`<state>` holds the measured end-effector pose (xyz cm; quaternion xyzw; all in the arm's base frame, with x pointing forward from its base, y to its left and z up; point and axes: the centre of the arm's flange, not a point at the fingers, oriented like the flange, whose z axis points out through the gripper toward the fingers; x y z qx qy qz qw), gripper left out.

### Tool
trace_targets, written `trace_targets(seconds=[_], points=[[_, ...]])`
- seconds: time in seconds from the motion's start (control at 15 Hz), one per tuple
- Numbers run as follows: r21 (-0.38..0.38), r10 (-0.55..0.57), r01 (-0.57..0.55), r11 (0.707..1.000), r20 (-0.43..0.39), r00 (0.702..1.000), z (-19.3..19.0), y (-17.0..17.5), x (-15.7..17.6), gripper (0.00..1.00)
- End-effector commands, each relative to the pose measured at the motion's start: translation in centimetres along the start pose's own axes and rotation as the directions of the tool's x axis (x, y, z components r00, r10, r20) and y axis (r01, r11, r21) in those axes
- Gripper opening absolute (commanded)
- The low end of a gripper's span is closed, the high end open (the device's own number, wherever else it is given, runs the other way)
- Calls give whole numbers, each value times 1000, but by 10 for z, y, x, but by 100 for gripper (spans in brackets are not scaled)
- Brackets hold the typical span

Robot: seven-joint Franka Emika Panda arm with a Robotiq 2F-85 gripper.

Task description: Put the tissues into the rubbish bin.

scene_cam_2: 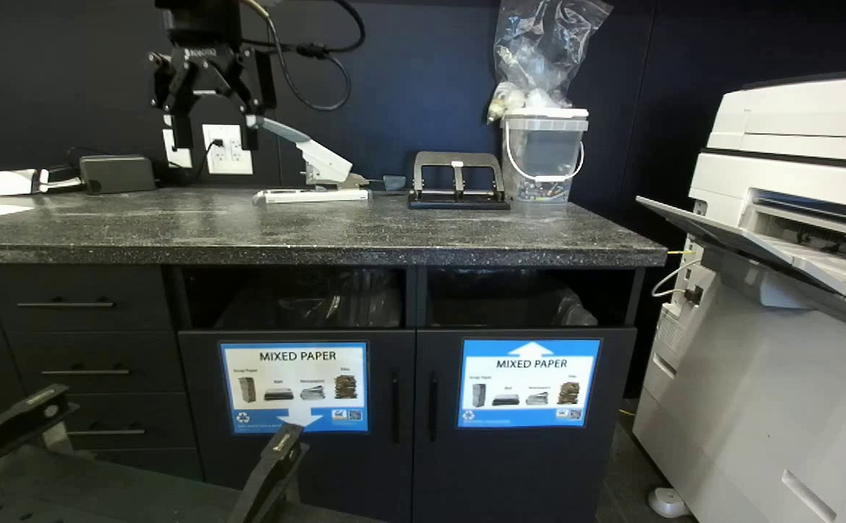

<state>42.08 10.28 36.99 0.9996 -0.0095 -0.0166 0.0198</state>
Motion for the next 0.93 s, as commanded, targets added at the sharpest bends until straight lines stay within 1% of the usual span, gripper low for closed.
trace_targets(seconds=[0.0,0.13,0.33,0.47,0.53,0.6,0.67,0.87], points=[[1,-21,21,1000,-76,997,-65,0,-67,100],[-3,-33,33,999,-97,995,-92,5,-91,100],[26,-30,33,999,-114,993,-118,14,-112,100],[38,-10,15,999,-126,992,-132,21,-124,100],[46,17,-11,999,-132,991,-136,24,-128,100],[60,56,-48,997,-137,989,-142,28,-130,100],[25,10,-7,1000,-121,993,-133,18,-115,100],[24,13,-10,1000,-124,992,-135,19,-119,100]])
